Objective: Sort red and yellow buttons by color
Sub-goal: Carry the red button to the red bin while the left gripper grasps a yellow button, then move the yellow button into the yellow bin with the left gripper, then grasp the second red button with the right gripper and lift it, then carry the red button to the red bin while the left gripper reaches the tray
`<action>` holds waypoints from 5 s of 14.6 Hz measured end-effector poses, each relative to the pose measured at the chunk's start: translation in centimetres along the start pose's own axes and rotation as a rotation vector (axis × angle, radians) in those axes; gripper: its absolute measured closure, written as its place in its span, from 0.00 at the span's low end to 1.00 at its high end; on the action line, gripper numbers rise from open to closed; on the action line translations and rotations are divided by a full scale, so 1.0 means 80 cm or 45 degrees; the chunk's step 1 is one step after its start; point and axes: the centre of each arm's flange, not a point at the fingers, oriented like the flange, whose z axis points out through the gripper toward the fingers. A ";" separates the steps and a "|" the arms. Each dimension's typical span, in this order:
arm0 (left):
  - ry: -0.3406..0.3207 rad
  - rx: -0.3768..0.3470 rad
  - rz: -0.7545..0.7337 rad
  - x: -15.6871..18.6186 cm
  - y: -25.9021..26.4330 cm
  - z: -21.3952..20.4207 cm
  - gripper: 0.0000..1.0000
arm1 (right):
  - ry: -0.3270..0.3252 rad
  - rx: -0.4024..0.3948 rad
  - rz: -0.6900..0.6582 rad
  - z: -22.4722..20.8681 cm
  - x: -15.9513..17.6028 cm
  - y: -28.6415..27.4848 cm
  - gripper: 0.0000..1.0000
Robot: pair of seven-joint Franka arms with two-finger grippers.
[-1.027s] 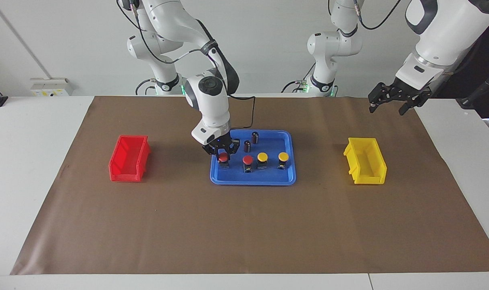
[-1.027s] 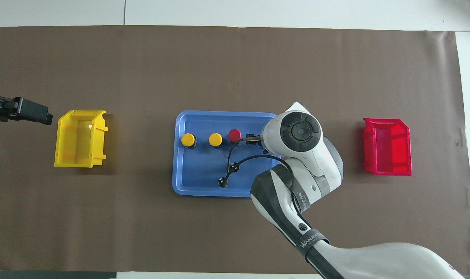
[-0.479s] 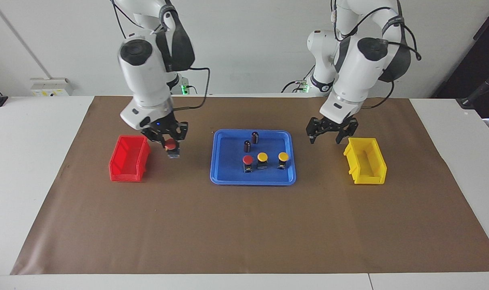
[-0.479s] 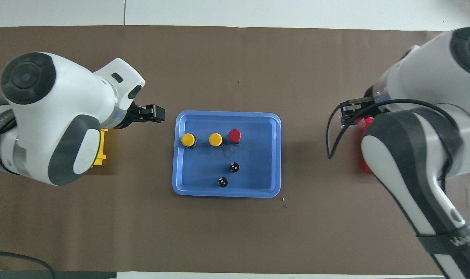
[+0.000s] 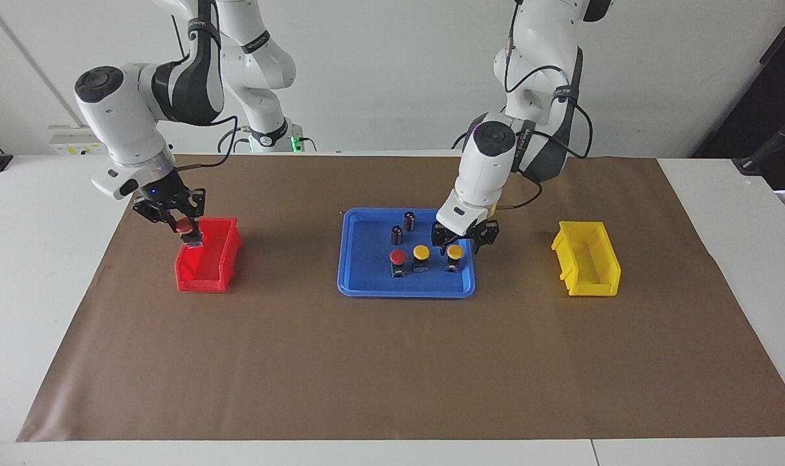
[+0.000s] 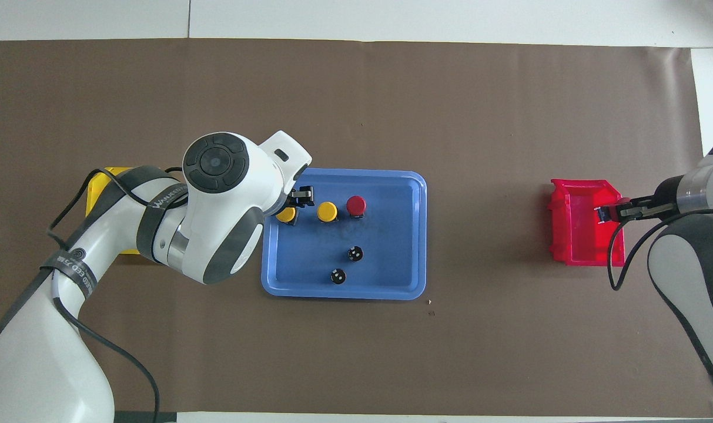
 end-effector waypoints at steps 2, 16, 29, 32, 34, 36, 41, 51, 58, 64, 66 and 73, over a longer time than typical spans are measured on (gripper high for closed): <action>-0.011 0.010 0.005 -0.005 -0.001 0.010 0.22 | -0.007 0.001 -0.009 0.008 -0.005 -0.006 0.59; -0.047 0.055 -0.043 0.027 -0.043 -0.127 0.59 | -0.002 0.001 0.013 0.105 -0.052 -0.009 0.59; -0.057 0.049 0.184 0.037 -0.382 -0.131 0.59 | -0.006 0.001 -0.001 0.056 -0.027 -0.009 0.42; -0.064 0.048 0.201 0.023 -0.383 -0.095 0.59 | -0.033 0.014 0.027 -0.032 0.016 -0.042 0.34; -0.054 0.048 0.204 0.011 -0.385 -0.065 0.59 | 0.006 0.018 0.092 -0.092 0.060 -0.122 0.31; -0.052 0.048 0.205 0.002 -0.386 -0.042 0.59 | 0.067 0.038 0.167 -0.125 0.099 -0.236 0.29; -0.053 0.047 0.216 -0.004 -0.395 -0.030 0.59 | 0.096 0.056 0.301 -0.058 0.170 -0.476 0.29; -0.036 0.049 0.226 -0.001 -0.403 -0.037 0.24 | 0.063 -0.008 0.236 0.061 0.165 -0.546 0.39; 0.001 0.059 0.263 0.032 -0.379 -0.250 0.00 | 0.068 -0.002 0.229 0.079 0.152 -0.543 0.39; 0.016 0.062 0.342 0.031 -0.332 -0.313 0.00 | 0.082 0.010 0.221 0.097 0.141 -0.543 0.39; 0.038 0.063 0.335 0.040 -0.330 -0.284 0.00 | 0.083 0.011 0.220 0.100 0.140 -0.542 0.39; 0.067 0.045 0.243 0.042 -0.223 -0.168 0.00 | 0.094 0.018 0.218 0.100 0.136 -0.541 0.59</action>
